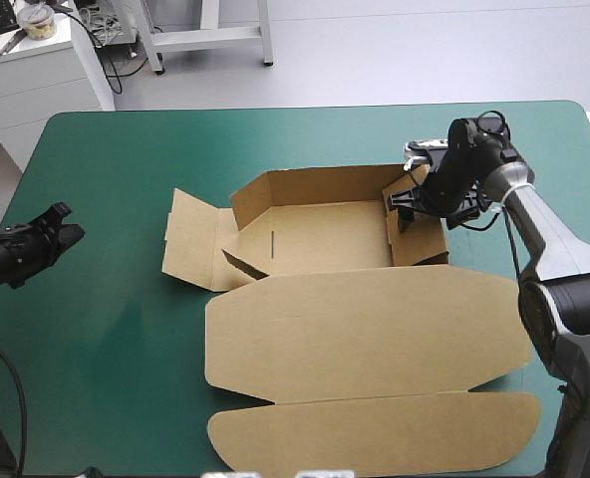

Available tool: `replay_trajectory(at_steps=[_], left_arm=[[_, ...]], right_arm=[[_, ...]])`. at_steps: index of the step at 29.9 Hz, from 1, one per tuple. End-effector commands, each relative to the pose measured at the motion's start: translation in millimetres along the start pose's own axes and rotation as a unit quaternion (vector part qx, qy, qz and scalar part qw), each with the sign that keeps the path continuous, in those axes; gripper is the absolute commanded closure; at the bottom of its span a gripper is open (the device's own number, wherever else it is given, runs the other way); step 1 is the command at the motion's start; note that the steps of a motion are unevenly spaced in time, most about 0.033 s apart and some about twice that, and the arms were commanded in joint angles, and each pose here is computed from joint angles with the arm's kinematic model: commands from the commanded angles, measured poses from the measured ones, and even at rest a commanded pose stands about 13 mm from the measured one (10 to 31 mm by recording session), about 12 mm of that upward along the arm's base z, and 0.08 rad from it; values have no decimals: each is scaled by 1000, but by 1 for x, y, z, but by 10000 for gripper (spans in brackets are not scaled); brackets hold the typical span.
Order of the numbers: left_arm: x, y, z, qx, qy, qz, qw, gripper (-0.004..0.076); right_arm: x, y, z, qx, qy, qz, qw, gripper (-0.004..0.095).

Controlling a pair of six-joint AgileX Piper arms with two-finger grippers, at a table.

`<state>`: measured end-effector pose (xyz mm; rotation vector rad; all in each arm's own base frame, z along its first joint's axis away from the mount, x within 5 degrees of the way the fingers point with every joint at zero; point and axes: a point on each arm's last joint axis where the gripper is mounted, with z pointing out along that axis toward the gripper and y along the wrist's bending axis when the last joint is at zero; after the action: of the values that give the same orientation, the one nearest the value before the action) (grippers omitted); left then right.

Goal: Fold the box

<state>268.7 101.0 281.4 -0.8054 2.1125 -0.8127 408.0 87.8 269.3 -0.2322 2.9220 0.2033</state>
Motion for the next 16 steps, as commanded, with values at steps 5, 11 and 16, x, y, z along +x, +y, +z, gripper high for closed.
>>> replay_trajectory(at_steps=[5,11,16], left_arm=[[-6,-15,-11,24,-30,2,999,734],[-6,-13,-11,14,-28,11,999,734],[-3,-15,-11,22,-13,35,999,734]], right_arm=[[10,0,-23,5,-9,-3,1000,545],[13,1,-40,10,-29,-7,1000,908],[13,2,-43,7,-32,-6,999,909]])
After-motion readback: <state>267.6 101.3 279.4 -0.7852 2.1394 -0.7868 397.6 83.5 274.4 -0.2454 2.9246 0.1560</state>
